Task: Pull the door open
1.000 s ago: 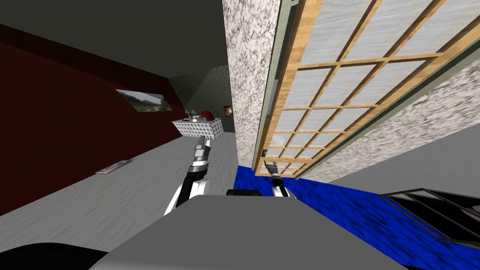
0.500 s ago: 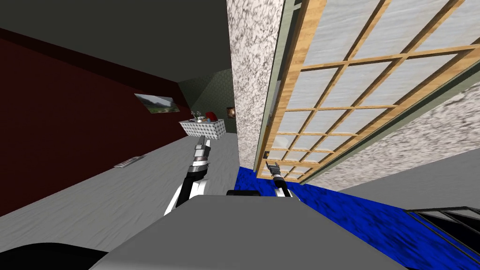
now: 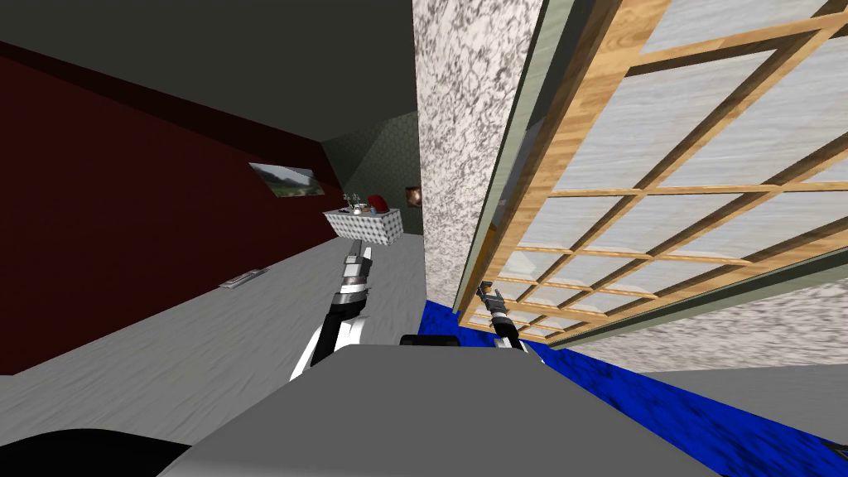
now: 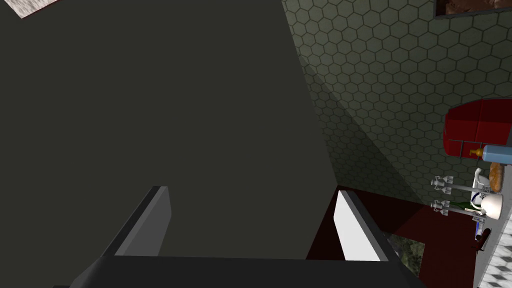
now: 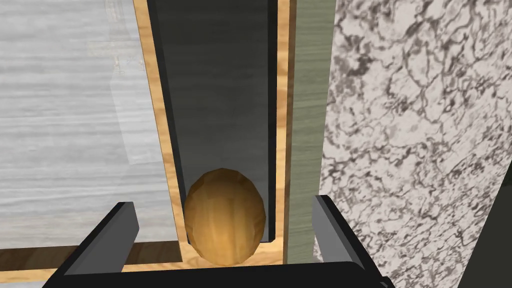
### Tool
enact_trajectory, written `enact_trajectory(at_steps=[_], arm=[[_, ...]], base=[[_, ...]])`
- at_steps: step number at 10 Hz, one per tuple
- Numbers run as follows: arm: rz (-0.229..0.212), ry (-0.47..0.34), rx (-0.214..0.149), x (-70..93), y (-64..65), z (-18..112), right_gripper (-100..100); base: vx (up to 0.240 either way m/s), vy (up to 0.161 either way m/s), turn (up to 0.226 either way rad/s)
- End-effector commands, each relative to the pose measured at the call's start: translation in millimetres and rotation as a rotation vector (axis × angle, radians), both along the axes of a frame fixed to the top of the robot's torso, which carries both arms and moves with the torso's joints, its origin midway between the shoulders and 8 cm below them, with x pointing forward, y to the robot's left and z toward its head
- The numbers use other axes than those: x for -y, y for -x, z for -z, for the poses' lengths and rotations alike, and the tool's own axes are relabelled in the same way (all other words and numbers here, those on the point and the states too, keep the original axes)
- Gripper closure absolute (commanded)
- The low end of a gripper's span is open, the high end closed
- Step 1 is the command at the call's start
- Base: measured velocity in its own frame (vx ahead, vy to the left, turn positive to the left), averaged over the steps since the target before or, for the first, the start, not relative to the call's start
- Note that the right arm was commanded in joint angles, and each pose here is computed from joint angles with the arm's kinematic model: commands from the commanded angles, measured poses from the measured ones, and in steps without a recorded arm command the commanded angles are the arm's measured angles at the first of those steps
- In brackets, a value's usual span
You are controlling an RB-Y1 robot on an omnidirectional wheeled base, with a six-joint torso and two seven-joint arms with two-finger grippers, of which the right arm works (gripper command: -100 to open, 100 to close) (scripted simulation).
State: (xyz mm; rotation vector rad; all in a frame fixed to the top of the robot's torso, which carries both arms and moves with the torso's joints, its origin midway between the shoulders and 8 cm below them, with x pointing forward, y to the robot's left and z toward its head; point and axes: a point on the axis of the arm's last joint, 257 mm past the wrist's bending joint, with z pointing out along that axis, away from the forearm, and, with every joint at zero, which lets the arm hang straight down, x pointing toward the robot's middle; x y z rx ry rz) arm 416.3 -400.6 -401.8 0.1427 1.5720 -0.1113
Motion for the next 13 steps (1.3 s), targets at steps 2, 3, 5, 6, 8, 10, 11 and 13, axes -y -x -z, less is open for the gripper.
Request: enact_trajectory(at_steps=[2,3,5,6,8,10,11,13], arm=[[0.000,0.000,0.000,0.0,0.0,0.0,100],[0.000,0.000,0.000,0.0,0.0,0.0,100],[0.000,0.000,0.000,0.0,0.0,0.0,100],[0.000,0.000,0.000,0.0,0.0,0.0,100],[0.048,-0.039,-0.026,12.4,3.5,8.6,100],[0.081,-0.067,-0.040,21.1,5.8,13.6,100],[0.081,-0.067,-0.040,21.1,5.8,13.6,100],[0.158,-0.134,-0.067,40.1,12.4,24.6,100]], base=[[0.042,0.002,-0.005],[-0.040,-0.004,0.004],[-0.023,-0.003,0.008],[-0.007,0.001,-0.002],[-0.001,0.006,-0.007],[-0.010,0.026,-0.019],[-0.005,0.011,-0.005],[-0.010,0.014,-0.015]])
